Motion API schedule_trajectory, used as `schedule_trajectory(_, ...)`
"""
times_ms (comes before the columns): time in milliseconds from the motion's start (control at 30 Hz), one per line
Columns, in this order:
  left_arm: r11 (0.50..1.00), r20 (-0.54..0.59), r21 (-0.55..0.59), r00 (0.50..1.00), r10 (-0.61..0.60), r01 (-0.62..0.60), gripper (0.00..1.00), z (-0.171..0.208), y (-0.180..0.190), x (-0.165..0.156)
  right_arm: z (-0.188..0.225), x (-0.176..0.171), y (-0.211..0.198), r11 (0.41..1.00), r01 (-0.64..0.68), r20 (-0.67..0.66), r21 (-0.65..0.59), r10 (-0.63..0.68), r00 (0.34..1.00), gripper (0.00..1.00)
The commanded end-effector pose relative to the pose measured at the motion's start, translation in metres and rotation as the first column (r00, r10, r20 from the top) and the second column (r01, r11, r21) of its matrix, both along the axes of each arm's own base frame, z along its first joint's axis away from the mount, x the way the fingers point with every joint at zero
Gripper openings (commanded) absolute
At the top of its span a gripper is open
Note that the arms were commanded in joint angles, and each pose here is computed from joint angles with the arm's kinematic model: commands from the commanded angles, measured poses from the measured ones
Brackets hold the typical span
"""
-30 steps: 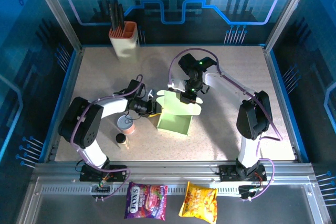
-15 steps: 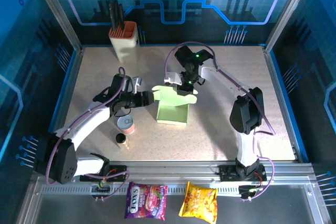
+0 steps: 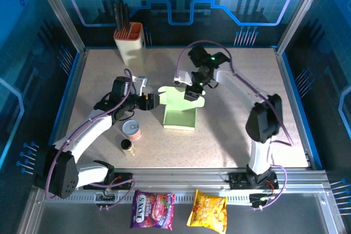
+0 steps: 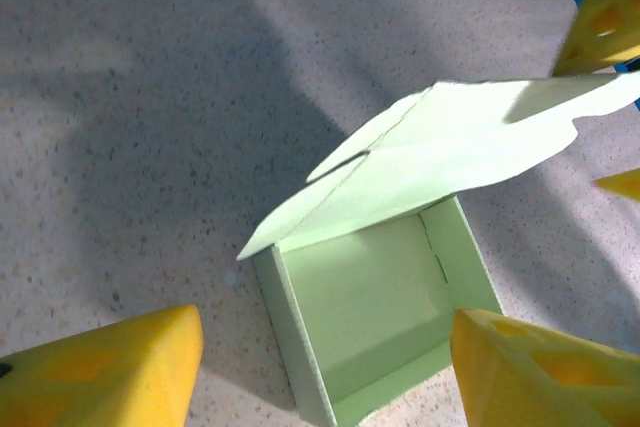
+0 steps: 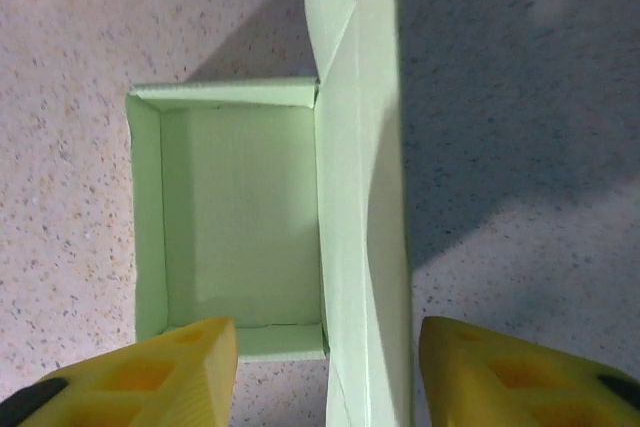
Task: Fold the paper box
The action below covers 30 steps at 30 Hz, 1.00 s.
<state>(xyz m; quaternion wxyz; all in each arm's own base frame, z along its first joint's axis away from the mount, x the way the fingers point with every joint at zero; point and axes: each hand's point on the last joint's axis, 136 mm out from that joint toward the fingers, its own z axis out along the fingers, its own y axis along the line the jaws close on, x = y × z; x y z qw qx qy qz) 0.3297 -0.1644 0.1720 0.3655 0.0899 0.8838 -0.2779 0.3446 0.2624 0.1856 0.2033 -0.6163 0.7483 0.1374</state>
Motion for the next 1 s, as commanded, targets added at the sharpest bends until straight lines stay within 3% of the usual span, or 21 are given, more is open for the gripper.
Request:
schedule_trajectory(0,0.998,0.124,0.030,0.991,-0.059,0.055,0.65,0.012,-0.002,0.006,0.046,0.006,-0.007,0.967,0.138,0.043,0.216,-0.151,0.988,0.56)
schedule_trajectory(67,0.998,0.147,0.039,0.988,-0.057,0.052,0.65,0.012,-0.001,0.009,0.050,0.011,-0.019,0.934,0.227,0.048,0.274,-0.249,0.967,0.59)
schedule_trajectory(267,0.996,0.155,0.019,0.984,-0.085,0.083,0.64,0.000,-0.008,0.010,0.042,0.010,-0.061,0.756,0.533,-0.039,0.380,-0.563,0.826,0.62)
schedule_trajectory(367,0.995,0.141,0.004,0.985,-0.101,0.102,0.63,-0.011,-0.012,0.009,0.030,-0.001,-0.077,0.677,0.638,-0.096,0.366,-0.655,0.750,0.62)
schedule_trajectory(500,0.995,0.134,-0.005,0.987,-0.094,0.096,0.63,-0.024,-0.013,0.011,0.010,-0.017,-0.092,0.626,0.695,-0.146,0.355,-0.697,0.702,0.64)
schedule_trajectory(600,0.997,0.128,-0.004,0.988,-0.082,0.083,0.64,-0.030,-0.012,0.015,-0.003,-0.014,-0.109,0.529,0.758,-0.187,0.381,-0.759,0.624,0.66)
schedule_trajectory(667,0.997,0.116,-0.010,0.990,-0.079,0.080,0.64,-0.032,-0.013,0.019,-0.008,-0.011,-0.115,0.476,0.786,-0.246,0.394,-0.770,0.589,0.62)
schedule_trajectory(967,0.990,0.043,-0.045,0.991,-0.130,0.132,0.57,-0.038,-0.029,0.033,-0.031,-0.009,-0.087,0.522,0.771,-0.391,0.365,-0.665,0.636,0.51)
